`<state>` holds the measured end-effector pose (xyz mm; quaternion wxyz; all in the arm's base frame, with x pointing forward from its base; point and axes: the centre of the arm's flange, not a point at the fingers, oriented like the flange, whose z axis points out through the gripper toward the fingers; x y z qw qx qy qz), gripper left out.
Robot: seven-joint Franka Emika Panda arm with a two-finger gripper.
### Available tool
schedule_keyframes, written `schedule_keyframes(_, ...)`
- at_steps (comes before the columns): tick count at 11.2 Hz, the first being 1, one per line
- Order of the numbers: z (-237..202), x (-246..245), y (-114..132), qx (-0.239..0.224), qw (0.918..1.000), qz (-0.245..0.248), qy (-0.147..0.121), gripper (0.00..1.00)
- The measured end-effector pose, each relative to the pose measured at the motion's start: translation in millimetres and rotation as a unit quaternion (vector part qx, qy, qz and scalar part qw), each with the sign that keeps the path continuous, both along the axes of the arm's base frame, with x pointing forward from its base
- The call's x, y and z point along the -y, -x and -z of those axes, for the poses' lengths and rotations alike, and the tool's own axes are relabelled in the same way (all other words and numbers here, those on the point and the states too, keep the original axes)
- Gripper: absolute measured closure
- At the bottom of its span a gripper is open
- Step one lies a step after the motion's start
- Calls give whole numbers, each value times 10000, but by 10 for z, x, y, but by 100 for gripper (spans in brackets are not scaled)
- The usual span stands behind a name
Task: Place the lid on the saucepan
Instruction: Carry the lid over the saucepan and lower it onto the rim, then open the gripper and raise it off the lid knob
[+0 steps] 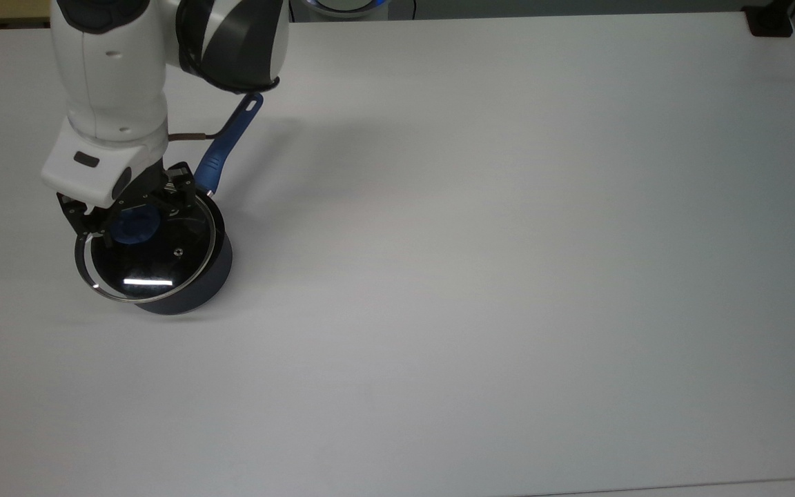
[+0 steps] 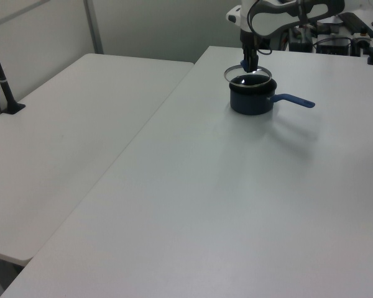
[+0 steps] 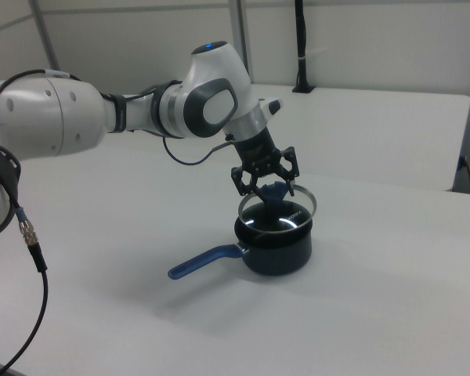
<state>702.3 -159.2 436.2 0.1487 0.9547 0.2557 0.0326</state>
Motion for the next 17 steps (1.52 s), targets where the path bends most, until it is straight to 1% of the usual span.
schedule_keyframes(2,54,41,8,-70,9999,3,75,39)
schedule_keyframes(6,222,74,82,-355,9993,42,54,39)
schedule_keyframes(10,231,52,82,-386,9992,0,114,39)
schedule_keyframes(13,232,36,80,-390,9992,-15,118,39)
schedule_keyframes(17,289,-122,60,-438,9989,-123,84,39)
